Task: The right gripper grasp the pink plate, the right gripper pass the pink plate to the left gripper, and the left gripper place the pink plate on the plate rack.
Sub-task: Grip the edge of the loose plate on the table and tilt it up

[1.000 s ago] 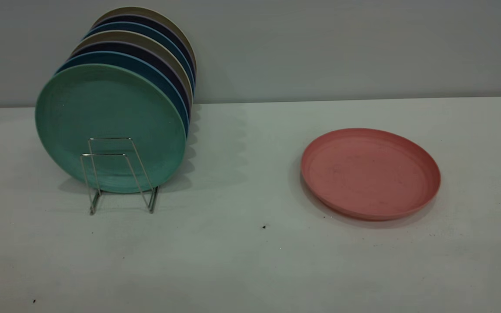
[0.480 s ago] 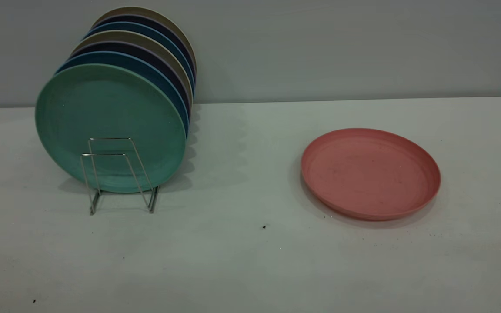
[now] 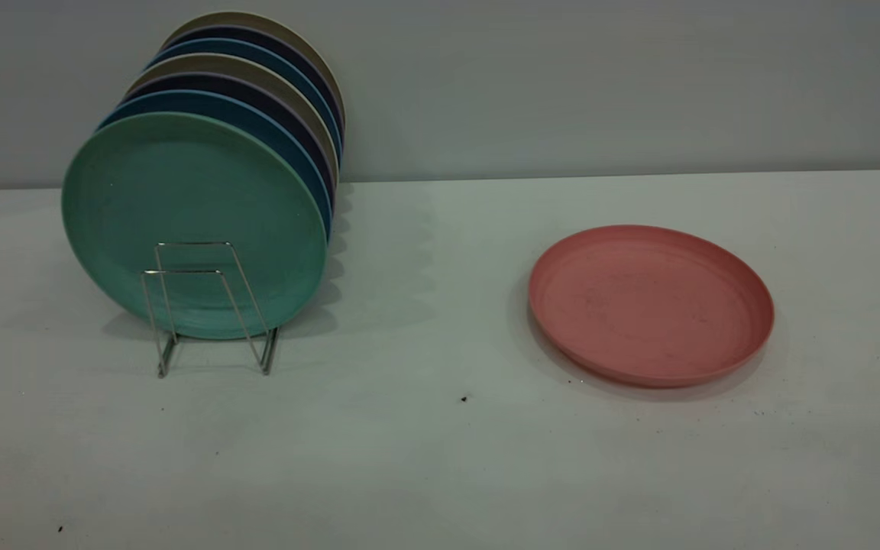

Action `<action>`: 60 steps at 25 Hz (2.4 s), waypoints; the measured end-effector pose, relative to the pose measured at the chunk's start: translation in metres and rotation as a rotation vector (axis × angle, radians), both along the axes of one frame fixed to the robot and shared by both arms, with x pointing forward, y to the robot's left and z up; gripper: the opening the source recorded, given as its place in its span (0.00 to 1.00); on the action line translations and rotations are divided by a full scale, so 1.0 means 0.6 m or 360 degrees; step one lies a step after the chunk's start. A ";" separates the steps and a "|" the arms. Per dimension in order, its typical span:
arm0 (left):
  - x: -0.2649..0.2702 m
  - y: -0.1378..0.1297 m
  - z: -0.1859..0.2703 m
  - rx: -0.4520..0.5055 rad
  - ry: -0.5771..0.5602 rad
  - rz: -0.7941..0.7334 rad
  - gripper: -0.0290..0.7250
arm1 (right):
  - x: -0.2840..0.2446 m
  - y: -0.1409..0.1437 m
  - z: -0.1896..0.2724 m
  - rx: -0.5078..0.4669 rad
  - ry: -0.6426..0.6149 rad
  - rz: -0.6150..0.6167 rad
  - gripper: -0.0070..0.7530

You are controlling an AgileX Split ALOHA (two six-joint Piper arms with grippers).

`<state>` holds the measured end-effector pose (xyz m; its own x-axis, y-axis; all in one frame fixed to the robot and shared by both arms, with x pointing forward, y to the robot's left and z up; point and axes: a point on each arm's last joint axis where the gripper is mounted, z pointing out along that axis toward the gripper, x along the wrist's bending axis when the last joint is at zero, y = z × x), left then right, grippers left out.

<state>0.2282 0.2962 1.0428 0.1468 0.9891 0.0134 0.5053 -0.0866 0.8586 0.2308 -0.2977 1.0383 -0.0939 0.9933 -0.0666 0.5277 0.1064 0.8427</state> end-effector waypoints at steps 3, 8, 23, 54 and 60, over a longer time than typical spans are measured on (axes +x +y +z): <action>0.000 0.000 0.000 0.0000 0.0000 0.0000 0.60 | 0.000 0.000 0.000 0.0000 0.0000 0.0000 0.59; 0.001 0.000 0.006 -0.0009 -0.0047 -0.0001 0.60 | 0.000 0.002 0.000 0.0017 0.0001 0.0011 0.59; 0.118 -0.011 0.057 -0.0074 0.0021 0.0006 0.60 | 0.070 0.015 0.053 0.0085 0.0002 0.0098 0.59; 0.335 -0.057 0.027 -0.0226 0.0522 -0.0277 0.60 | 0.615 -0.006 -0.243 0.0726 0.1106 0.0242 0.55; 0.335 -0.057 0.027 -0.0226 0.0521 -0.0277 0.60 | 0.656 -0.012 -0.303 0.0792 0.1082 0.0186 0.55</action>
<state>0.4290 0.2619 1.0592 0.2863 0.9377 -0.1969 0.7427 -0.0874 0.6639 0.6246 -0.3048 0.8567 -0.0590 0.8733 0.4836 0.9449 -0.1074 0.3094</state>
